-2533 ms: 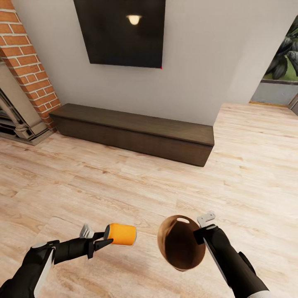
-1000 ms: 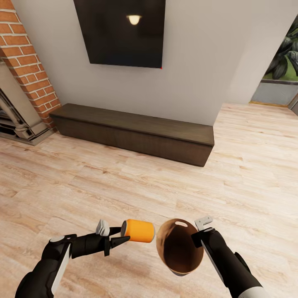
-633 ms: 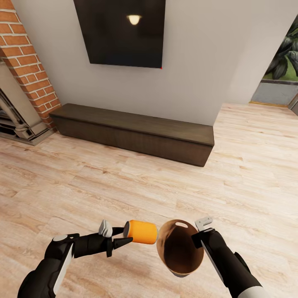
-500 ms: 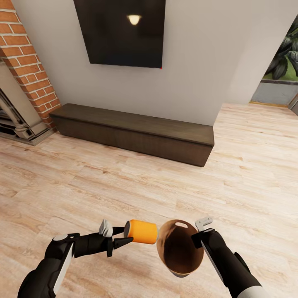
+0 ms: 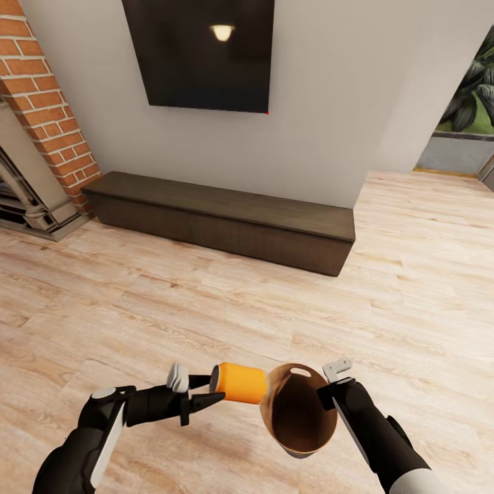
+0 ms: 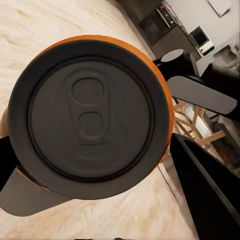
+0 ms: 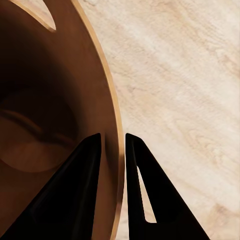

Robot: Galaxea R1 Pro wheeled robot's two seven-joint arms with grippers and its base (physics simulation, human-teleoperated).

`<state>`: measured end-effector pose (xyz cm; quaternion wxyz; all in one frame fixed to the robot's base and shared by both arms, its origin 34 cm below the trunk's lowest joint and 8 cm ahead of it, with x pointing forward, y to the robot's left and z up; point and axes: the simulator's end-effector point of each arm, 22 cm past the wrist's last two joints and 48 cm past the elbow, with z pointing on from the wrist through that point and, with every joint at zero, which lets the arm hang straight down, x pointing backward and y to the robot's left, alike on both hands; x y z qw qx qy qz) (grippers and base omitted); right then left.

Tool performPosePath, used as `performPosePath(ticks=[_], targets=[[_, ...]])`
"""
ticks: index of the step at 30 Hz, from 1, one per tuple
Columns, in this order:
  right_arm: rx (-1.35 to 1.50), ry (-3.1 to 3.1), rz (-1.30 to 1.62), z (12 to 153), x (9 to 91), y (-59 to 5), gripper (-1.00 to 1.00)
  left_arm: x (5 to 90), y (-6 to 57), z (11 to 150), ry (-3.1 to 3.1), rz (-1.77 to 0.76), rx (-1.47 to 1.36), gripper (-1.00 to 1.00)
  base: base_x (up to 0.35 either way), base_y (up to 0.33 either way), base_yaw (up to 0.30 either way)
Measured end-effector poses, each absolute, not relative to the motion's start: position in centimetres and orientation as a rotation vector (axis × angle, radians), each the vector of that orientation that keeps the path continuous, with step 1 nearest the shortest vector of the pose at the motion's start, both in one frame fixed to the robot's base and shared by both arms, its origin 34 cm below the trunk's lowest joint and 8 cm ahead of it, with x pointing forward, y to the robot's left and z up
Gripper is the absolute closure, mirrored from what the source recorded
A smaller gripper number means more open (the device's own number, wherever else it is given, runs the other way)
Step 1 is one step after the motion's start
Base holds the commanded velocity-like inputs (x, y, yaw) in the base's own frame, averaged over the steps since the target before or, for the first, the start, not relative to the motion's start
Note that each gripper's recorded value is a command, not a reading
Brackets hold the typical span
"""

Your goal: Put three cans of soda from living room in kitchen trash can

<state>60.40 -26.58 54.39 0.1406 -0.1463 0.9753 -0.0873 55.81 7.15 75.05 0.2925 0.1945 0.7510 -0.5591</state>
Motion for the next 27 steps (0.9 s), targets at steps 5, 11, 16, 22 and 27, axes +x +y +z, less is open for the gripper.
performPosePath(ticks=[5, 11, 16, 22, 27], targets=[[-0.425, 2.816, -0.251, 54.39, 60.41, -26.38, 1.0, 55.48, 6.27, 75.69, 1.974, -1.529, 0.522, 1.0, 0.0, 0.0, 0.0], [-0.423, 2.816, -0.245, 54.38, 60.41, -26.17, 1.0, 55.44, 6.12, 75.8, 1.97, -1.535, 0.522, 1.0, 0.0, 0.0, 0.0], [-0.421, 2.817, -0.241, 54.37, 60.4, -26.09, 1.0, 55.43, 6.09, 75.82, 1.969, -1.537, 0.522, 1.0, 0.0, 0.0, 0.0], [-0.421, 2.817, -0.241, 54.37, 60.4, -26.08, 1.0, 55.42, 6.08, 75.83, 1.969, -1.538, 0.521, 1.0, 0.0, 0.0, 0.0], [-0.422, 2.817, -0.242, 54.38, 60.41, -26.1, 1.0, 55.42, 6.06, 75.84, 1.969, -1.538, 0.521, 1.0, 0.0, 0.0, 0.0]])
